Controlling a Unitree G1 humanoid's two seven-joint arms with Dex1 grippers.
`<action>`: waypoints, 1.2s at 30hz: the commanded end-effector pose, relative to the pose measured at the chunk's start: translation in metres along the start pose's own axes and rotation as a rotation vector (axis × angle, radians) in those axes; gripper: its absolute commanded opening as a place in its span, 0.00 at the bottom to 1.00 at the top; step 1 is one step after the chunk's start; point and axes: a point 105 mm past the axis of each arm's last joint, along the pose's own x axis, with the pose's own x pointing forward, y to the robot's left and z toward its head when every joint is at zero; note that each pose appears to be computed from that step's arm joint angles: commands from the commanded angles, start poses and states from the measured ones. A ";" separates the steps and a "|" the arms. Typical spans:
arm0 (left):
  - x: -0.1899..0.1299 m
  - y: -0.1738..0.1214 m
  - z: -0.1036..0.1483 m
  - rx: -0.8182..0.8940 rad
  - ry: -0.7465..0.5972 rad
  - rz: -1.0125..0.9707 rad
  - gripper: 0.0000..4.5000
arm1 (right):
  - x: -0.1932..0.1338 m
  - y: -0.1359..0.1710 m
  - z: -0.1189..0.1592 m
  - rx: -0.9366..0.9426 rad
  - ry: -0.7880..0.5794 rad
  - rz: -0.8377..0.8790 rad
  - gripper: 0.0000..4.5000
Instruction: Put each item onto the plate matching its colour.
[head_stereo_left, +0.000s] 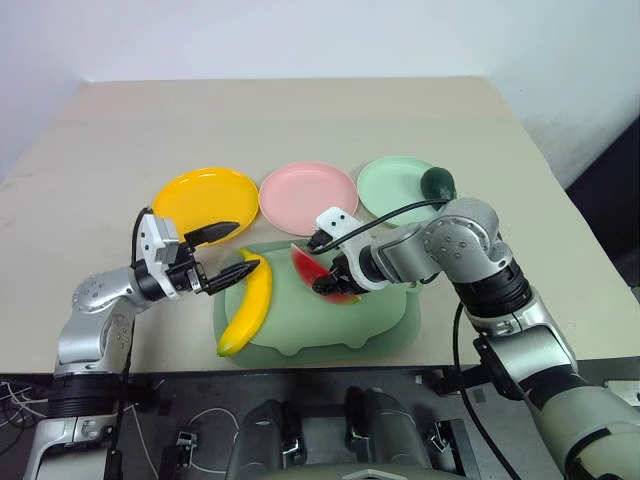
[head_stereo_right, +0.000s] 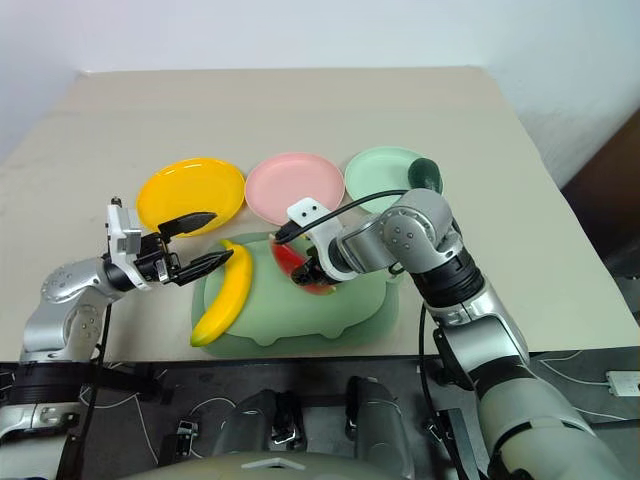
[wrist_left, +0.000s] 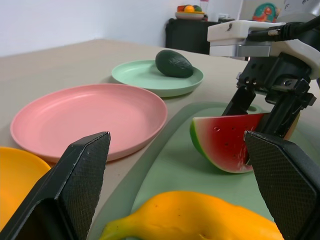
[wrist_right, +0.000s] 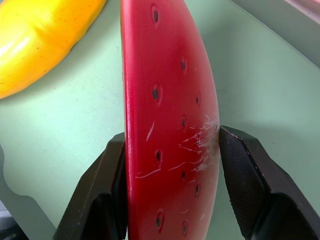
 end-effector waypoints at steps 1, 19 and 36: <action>-0.003 0.003 0.009 0.051 -0.007 0.004 1.00 | 0.000 0.002 0.001 -0.026 -0.006 0.001 0.49; -0.011 0.003 0.012 0.063 -0.009 0.060 1.00 | -0.024 -0.077 0.142 0.212 -0.511 -0.072 0.49; -0.010 -0.001 0.013 0.075 -0.021 0.085 1.00 | 0.037 -0.072 0.126 0.117 -0.396 -0.166 0.86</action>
